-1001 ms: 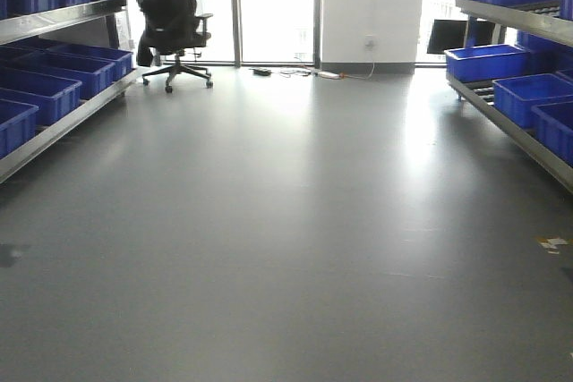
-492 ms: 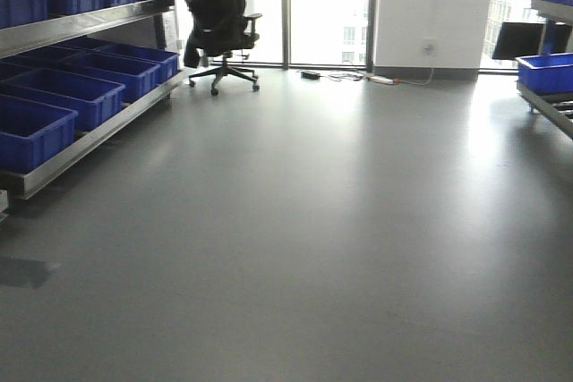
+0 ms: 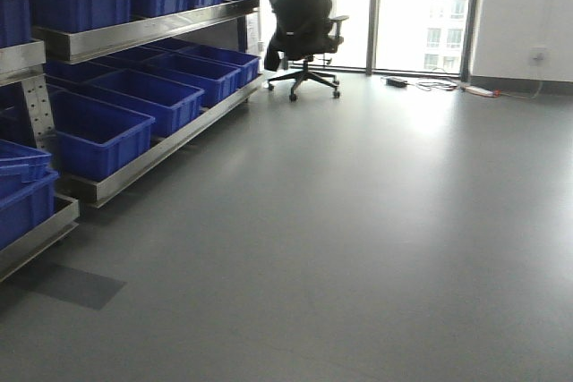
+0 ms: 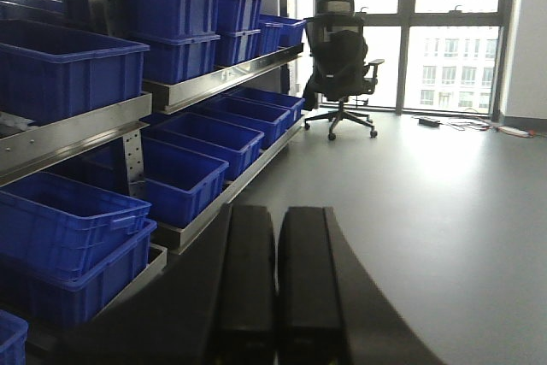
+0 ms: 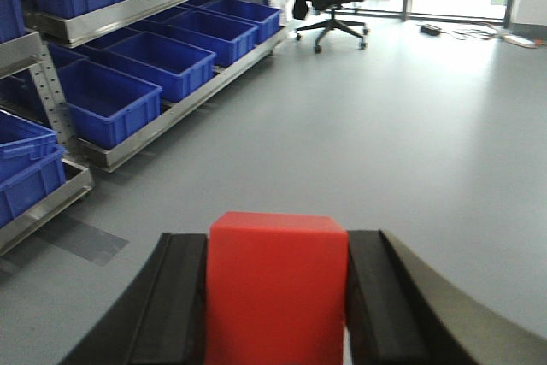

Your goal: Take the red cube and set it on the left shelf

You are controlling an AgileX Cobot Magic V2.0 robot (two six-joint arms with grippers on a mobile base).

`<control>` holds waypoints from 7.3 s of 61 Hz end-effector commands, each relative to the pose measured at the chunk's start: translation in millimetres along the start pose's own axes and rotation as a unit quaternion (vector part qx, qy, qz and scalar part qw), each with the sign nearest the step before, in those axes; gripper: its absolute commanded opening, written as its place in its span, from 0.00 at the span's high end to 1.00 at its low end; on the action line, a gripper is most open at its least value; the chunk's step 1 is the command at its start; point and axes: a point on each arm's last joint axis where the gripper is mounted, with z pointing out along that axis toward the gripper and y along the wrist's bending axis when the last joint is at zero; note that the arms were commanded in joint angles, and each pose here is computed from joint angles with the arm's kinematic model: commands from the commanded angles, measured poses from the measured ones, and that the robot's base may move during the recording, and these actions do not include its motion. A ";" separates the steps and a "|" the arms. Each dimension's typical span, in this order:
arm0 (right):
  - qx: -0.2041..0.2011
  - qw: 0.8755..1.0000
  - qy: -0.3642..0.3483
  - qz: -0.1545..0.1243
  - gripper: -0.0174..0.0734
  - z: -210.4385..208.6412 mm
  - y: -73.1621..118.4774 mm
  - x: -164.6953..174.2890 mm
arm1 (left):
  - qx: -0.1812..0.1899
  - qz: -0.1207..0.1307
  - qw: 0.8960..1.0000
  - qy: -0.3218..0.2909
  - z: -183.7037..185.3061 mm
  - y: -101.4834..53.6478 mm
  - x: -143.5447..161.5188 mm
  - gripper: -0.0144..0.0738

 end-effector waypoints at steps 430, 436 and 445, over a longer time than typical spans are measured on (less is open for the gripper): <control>-0.034 0.994 -0.102 0.013 0.75 26.6 7.4 -31.6 | 0.000 0.000 0.999 -0.038 -0.9 0.1 -0.4 0.72; -0.032 0.996 -0.088 0.011 0.75 26.8 6.9 -27.0 | 0.000 0.000 0.999 -0.038 -0.9 0.1 -0.4 0.72; -0.002 0.995 -0.096 0.002 0.75 22.1 -1.0 -7.2 | 0.000 0.000 0.999 -0.038 -0.9 0.1 -0.4 0.72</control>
